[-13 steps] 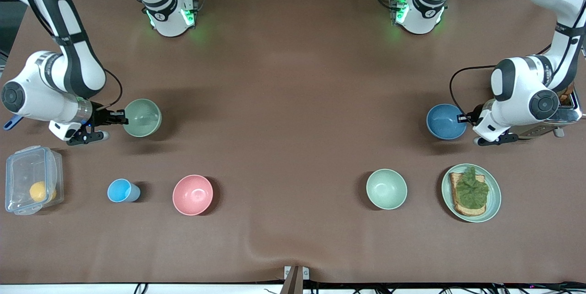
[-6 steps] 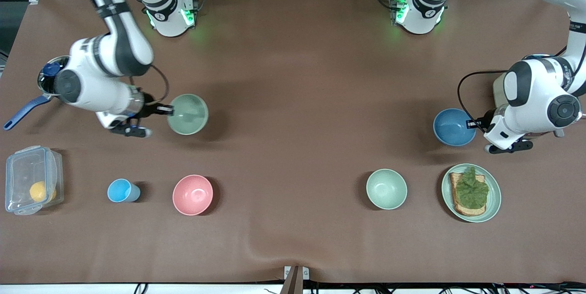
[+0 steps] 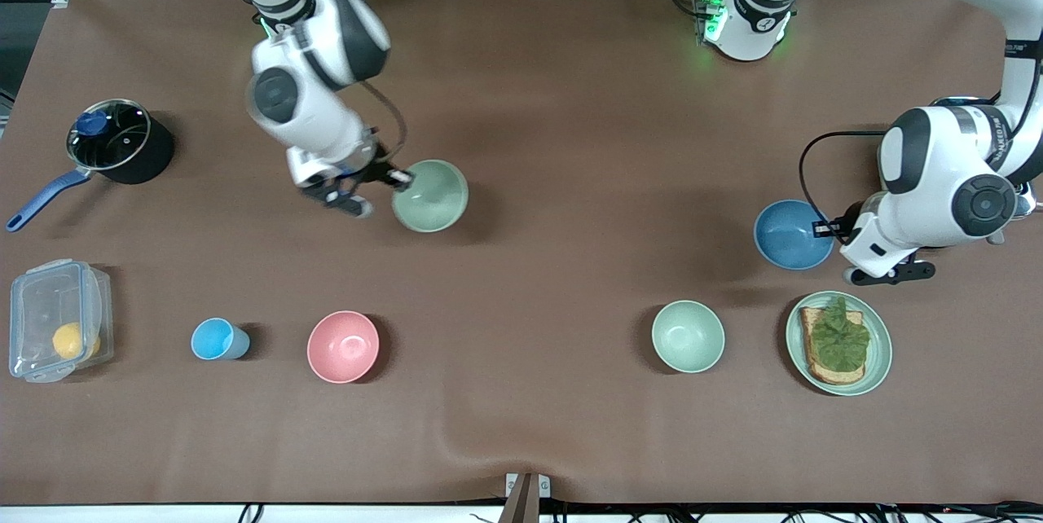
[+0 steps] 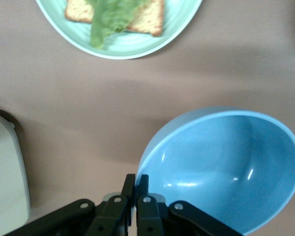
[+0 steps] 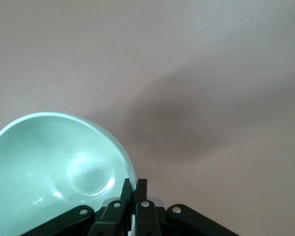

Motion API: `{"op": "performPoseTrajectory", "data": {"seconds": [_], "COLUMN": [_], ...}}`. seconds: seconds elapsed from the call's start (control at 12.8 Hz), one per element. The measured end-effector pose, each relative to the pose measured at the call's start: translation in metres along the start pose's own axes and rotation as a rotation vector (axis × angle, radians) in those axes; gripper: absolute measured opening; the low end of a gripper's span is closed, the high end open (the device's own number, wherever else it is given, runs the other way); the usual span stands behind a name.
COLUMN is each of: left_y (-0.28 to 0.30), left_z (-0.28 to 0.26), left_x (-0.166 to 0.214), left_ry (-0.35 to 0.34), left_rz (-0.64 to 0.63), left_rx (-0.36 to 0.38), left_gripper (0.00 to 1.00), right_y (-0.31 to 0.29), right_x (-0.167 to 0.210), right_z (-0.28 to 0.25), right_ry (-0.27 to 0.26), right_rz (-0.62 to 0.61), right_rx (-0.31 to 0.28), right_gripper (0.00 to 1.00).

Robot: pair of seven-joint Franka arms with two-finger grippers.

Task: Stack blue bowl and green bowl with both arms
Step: 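Carry the green bowl with the right gripper while the left gripper brings the blue bowl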

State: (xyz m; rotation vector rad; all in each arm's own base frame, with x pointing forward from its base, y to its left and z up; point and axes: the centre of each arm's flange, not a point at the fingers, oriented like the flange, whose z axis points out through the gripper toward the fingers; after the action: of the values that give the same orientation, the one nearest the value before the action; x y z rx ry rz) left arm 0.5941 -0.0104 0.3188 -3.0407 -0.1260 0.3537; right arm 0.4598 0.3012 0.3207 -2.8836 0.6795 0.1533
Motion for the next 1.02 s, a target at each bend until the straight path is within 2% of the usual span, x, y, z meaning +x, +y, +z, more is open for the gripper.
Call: {"op": "performPoseTrajectory", "data": {"seconds": [0.23, 0.47, 0.62, 1.02], "left_y": [0.026, 0.067, 0.09, 0.129], "left_z": [-0.02, -0.043, -0.053, -0.061], "left_x": [0.003, 0.0, -0.003, -0.015], "left_ry": [0.036, 0.063, 0.075, 0.077], "left_rz": [0.038, 0.081, 0.112, 0.165], "left_rx": [-0.007, -0.067, -0.08, -0.114], "left_gripper": [0.05, 0.05, 0.05, 0.05], "right_y": [-0.023, -0.041, -0.047, -0.048], "right_x": [-0.032, -0.063, -0.08, -0.087], "right_z": [0.037, 0.074, 0.096, 0.112], "right_ry": [0.031, 0.051, 0.056, 0.058], "right_rz": [0.047, 0.07, 0.076, 0.092], "right_rx": [0.03, 0.054, 0.06, 0.056], "right_gripper": [0.04, 0.04, 0.04, 0.04]}}
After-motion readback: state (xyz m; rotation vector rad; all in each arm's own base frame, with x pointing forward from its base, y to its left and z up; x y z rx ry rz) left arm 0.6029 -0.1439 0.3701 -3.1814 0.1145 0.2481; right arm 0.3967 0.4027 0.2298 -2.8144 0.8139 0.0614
